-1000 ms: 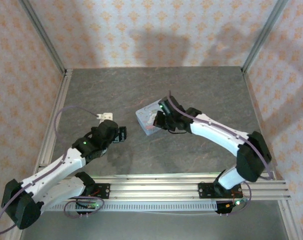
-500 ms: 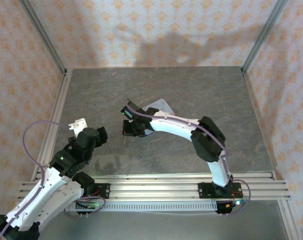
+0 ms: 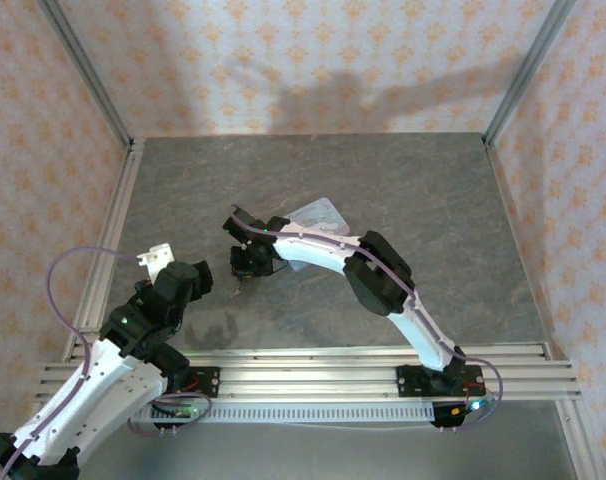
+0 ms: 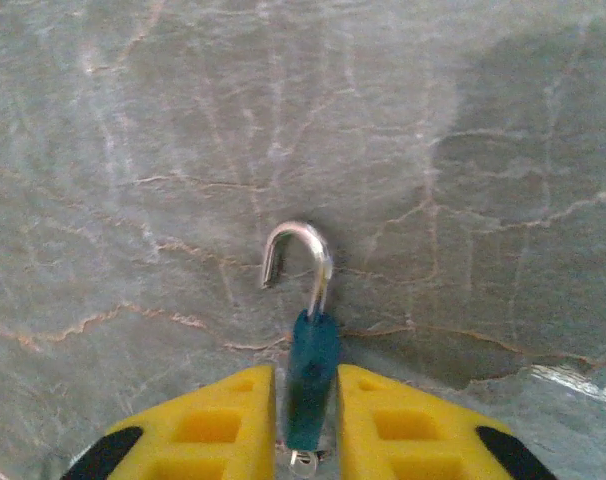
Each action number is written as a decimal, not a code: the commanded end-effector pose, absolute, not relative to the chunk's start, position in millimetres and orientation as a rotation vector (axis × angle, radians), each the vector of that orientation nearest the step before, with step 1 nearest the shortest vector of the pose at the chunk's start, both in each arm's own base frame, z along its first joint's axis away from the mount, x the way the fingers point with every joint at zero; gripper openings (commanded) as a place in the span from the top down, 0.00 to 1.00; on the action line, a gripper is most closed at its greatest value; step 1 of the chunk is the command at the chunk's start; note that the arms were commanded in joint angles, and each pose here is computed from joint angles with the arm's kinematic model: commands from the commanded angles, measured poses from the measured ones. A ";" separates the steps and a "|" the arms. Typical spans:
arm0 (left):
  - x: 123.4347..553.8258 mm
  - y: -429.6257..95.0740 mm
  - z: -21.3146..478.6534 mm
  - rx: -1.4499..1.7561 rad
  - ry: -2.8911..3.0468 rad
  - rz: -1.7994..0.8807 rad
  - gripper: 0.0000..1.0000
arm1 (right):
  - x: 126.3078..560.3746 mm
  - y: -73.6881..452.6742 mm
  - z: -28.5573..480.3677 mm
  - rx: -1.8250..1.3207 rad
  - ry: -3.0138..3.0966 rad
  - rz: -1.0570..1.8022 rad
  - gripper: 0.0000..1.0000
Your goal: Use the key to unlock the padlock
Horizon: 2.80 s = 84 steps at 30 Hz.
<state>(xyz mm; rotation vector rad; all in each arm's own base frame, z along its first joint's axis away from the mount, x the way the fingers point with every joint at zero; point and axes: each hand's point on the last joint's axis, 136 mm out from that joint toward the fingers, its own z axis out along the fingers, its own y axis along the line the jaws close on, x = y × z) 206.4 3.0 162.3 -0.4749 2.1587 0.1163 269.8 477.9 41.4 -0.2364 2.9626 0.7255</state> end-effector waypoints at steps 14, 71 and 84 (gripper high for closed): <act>224.2 -3.2 184.3 -0.396 2.166 0.153 0.00 | 298.7 435.4 152.3 -0.304 2.730 0.653 0.45; 384.8 31.9 116.1 -0.198 1.932 0.104 0.00 | 380.6 -47.8 94.3 0.425 1.876 -0.223 0.01; 393.8 22.6 92.8 -0.145 1.975 0.124 0.00 | 383.4 -49.1 94.3 0.431 1.881 -0.234 0.01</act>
